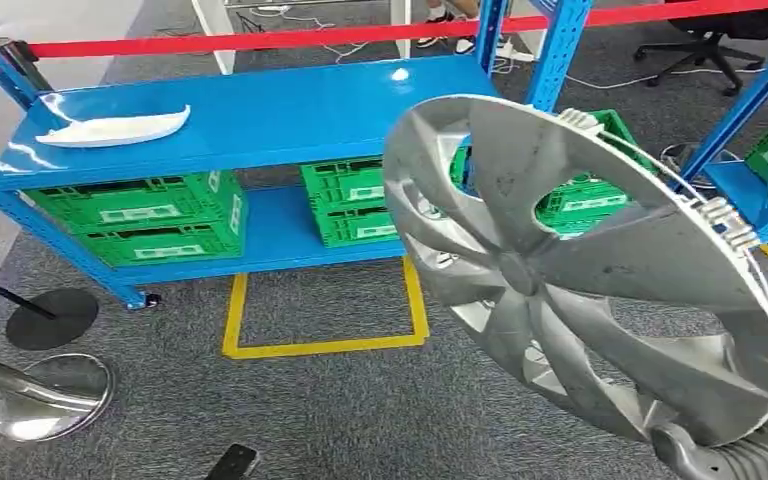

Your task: Take the parts from the cabinet and place them on the table.

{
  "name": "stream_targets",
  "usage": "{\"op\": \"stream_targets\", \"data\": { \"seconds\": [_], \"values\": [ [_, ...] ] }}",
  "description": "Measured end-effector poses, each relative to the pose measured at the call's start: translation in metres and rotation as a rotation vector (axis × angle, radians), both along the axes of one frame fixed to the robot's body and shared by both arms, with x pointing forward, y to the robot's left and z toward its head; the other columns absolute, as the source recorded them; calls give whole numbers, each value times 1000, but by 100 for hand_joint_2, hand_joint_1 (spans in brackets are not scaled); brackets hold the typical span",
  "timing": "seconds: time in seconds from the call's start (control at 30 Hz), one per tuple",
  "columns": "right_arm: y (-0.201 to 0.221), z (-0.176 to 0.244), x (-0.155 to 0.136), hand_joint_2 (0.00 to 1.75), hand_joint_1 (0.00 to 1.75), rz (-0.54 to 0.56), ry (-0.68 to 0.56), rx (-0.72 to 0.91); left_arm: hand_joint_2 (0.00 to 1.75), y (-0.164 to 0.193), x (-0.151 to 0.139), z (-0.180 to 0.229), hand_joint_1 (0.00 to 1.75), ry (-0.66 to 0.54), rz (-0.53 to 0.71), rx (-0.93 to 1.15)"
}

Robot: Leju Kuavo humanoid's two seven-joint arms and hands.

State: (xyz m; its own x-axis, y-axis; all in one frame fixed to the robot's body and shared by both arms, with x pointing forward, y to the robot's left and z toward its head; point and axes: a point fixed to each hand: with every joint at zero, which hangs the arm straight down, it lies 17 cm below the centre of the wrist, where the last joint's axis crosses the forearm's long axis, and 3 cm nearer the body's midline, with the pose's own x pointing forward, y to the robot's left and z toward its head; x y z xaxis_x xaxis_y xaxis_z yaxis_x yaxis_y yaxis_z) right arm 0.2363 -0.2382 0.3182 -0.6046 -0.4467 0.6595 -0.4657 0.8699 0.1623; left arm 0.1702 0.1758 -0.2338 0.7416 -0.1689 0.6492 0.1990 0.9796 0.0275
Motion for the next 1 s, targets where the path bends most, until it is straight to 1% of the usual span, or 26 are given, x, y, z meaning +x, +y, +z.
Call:
{"op": "stream_targets", "data": {
  "seconds": [0.53,0.6,0.73,1.0],
  "values": [
    [1,-1,1,175,175,-10,-7,-13,175,3,-4,-2,0,6,6,7],
    [2,-2,2,175,175,-13,-10,-17,175,10,-3,-3,0,4,9,19],
    [2,-2,2,175,175,-13,-14,-17,175,12,-5,-3,0,4,8,23],
    [1,-1,3,175,175,-13,-19,-13,175,10,-4,-3,0,3,6,21]
  ]
}}
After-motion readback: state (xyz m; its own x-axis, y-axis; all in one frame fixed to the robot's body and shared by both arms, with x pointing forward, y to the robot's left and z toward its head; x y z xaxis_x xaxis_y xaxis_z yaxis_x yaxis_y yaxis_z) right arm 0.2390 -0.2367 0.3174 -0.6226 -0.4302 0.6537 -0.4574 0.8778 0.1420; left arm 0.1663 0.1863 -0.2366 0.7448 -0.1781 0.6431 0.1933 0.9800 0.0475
